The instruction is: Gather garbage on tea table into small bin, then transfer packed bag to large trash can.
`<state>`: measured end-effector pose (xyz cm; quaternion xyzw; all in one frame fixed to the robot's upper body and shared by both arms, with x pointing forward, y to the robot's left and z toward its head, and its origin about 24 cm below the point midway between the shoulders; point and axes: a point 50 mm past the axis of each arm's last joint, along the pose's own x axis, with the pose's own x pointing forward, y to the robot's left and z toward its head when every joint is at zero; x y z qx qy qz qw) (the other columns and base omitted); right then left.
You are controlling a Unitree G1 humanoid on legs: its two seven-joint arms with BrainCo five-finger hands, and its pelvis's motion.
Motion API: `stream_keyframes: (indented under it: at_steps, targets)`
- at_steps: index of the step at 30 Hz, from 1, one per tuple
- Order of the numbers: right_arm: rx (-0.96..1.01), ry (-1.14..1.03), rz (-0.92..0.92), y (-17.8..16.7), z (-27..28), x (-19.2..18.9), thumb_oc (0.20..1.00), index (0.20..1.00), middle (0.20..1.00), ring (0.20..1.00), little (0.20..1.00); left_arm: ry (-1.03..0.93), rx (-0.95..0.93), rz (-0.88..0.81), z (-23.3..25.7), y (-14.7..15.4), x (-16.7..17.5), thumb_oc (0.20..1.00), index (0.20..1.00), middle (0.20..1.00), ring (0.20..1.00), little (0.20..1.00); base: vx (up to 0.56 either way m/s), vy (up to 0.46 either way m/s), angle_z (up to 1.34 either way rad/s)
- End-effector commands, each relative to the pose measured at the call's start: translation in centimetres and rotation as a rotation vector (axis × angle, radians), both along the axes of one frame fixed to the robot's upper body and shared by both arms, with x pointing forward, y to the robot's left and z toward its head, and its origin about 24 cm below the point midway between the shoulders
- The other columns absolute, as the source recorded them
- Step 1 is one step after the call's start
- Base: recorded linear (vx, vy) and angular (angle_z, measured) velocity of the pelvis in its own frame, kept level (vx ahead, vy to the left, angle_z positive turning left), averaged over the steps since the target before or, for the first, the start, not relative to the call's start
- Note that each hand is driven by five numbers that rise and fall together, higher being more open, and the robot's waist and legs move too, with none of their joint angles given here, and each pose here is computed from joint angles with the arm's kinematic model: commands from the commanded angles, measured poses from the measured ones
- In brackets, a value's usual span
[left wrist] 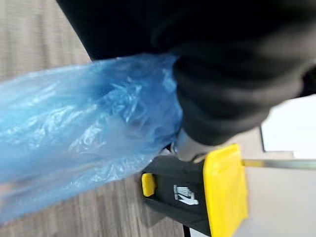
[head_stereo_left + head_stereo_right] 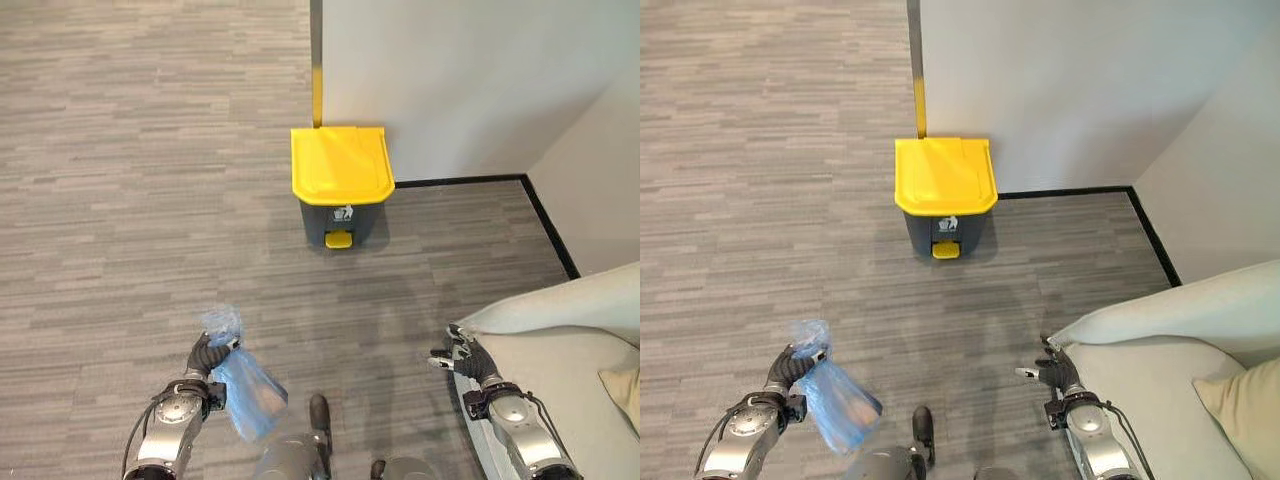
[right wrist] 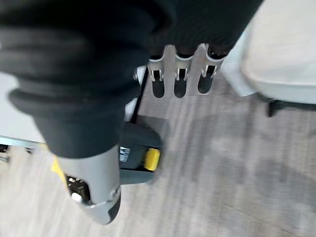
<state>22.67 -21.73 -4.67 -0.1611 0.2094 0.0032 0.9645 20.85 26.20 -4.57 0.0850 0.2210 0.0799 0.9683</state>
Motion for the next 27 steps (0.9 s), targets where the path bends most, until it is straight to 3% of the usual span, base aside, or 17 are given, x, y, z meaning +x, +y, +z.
stream_keyframes:
  at_steps: [1,11,19,27]
  targets:
    - [-0.017,-0.043,0.003,-0.6,0.9,0.6,1.000,1.000,1.000,1.000,1.000,-0.098,0.066,-0.021,2.0,0.7,0.3,0.200,0.200,0.200,0.200,0.200,0.35,0.064,-0.06]
    - [-0.041,0.012,-0.043,-2.2,0.0,-1.2,1.000,1.000,1.000,1.000,1.000,-0.075,0.039,-0.036,1.3,0.0,0.1,0.200,0.200,0.200,0.200,0.200,0.45,-0.153,0.55]
    - [-0.065,0.005,-0.100,-3.9,0.2,-1.7,1.000,1.000,1.000,1.000,1.000,-0.066,0.012,-0.057,0.9,-0.8,0.3,0.200,0.200,0.200,0.200,0.200,0.22,-0.160,0.27]
    - [-0.078,0.025,-0.141,-4.8,-0.2,-2.1,1.000,1.000,1.000,1.000,1.000,-0.053,0.015,-0.063,0.6,-1.1,0.3,0.200,0.200,0.200,0.200,0.200,0.13,0.058,-0.07]
